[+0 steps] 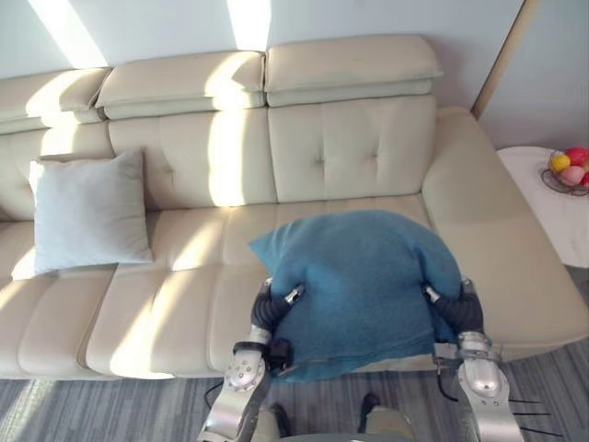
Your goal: Pick up cushions and gather them together orderly.
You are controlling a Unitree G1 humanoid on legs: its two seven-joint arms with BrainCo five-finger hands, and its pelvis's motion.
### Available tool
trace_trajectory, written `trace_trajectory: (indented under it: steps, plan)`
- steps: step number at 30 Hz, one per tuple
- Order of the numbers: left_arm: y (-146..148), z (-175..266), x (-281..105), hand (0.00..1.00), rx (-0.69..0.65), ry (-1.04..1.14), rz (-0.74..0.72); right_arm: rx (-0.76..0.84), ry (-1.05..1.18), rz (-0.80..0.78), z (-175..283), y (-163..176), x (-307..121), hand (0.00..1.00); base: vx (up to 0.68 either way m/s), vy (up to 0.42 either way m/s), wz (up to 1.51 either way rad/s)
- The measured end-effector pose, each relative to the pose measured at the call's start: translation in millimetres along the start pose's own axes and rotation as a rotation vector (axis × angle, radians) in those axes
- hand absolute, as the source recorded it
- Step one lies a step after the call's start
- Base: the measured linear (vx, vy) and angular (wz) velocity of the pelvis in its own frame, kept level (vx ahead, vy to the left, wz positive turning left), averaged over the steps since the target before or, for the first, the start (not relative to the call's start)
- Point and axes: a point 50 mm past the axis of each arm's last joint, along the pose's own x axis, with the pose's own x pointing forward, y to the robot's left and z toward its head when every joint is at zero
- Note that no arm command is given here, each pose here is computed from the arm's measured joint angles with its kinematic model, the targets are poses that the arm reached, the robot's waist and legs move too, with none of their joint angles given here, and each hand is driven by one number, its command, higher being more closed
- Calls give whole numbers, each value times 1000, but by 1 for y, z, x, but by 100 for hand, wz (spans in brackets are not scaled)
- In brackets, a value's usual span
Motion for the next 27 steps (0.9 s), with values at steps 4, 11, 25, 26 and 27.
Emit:
trace_trajectory:
  steps: [4, 11, 25, 26, 27]
  plan:
    - [5, -1, -1, 100, 33, 9, 1, 28, 15, -10, -2, 7, -1, 100, 48, 109, -4]
    - [7, 5, 4, 100, 75, -23, 11, 14, -17, -12, 4, 17, 11, 100, -1, 19, -31]
    - [3, 229, 122, 100, 337, -746, 300, -34, -735, -285, 250, 60, 149, 100, -93, 15, 9]
    - [1, 255, 124, 100, 360, -817, 325, -15, -794, -321, 278, 59, 149, 100, -141, 15, 14]
    - [1, 272, 124, 100, 370, -862, 347, 5, -829, -344, 295, 58, 147, 100, -151, -3, 13]
